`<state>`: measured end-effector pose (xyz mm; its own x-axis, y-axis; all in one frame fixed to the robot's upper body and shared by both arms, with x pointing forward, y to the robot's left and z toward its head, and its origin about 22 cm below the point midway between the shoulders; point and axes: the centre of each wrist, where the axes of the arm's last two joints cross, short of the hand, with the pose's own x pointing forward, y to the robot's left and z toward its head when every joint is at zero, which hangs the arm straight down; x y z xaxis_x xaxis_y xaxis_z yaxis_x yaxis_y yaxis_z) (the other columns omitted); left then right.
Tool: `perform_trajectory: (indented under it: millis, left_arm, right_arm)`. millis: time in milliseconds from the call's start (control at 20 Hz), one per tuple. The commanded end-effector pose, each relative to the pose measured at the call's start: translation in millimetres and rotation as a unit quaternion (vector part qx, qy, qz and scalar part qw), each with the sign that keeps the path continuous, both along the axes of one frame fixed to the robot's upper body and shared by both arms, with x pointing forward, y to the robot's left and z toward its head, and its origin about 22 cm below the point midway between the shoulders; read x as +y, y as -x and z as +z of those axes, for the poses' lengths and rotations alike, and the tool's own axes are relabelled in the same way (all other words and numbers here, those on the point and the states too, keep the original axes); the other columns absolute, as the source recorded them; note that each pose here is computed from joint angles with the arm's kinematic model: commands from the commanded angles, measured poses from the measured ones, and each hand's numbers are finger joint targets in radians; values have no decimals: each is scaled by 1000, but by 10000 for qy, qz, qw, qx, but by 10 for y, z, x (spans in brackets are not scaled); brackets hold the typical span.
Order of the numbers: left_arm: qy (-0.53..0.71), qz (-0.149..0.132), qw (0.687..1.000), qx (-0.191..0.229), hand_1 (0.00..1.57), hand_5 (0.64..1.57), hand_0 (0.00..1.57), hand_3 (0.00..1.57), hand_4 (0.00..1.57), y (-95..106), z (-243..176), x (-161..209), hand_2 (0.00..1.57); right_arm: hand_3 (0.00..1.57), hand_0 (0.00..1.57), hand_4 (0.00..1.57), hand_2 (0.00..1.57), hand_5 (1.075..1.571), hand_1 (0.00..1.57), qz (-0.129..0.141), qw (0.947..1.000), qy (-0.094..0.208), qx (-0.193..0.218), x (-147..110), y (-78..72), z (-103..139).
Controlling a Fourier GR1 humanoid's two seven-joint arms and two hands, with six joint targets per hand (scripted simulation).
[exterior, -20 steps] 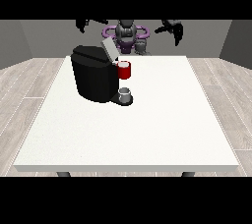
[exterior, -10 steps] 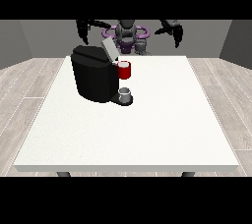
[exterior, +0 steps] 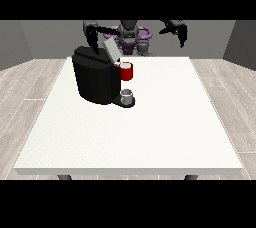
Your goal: Insert the coffee pod into the coffee machine and close the lid
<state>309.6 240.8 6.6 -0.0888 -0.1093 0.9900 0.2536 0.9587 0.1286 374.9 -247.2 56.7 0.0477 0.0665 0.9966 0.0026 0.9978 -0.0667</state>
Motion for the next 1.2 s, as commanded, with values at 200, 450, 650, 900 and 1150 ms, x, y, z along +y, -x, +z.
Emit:
perform_trajectory:
  millis: [200,450,650,900,1150]
  left_arm:
    - [-6,222,9994,-274,0,1571,0,0,336,77,238,153,0]
    - [-284,384,9986,-223,0,1571,0,0,299,146,229,312,0]
    - [-250,492,9974,-455,0,1571,0,0,348,-70,417,262,0]
    - [-200,125,9994,-259,0,1571,0,0,372,79,339,42,0]
    - [-171,306,9988,-332,0,1571,0,0,362,164,98,32,0]
  right_arm:
    - [0,0,0,0,1571,0,368,9985,230,-327,206,-131,69]
    - [0,0,79,0,1571,0,510,9980,264,-267,258,-170,125]
    - [0,0,163,0,1571,0,634,9954,311,-641,443,-363,555]
    - [0,0,118,0,1571,0,721,9922,705,-730,324,-413,627]
    - [0,0,0,0,1571,0,1006,9877,882,-812,611,-422,805]
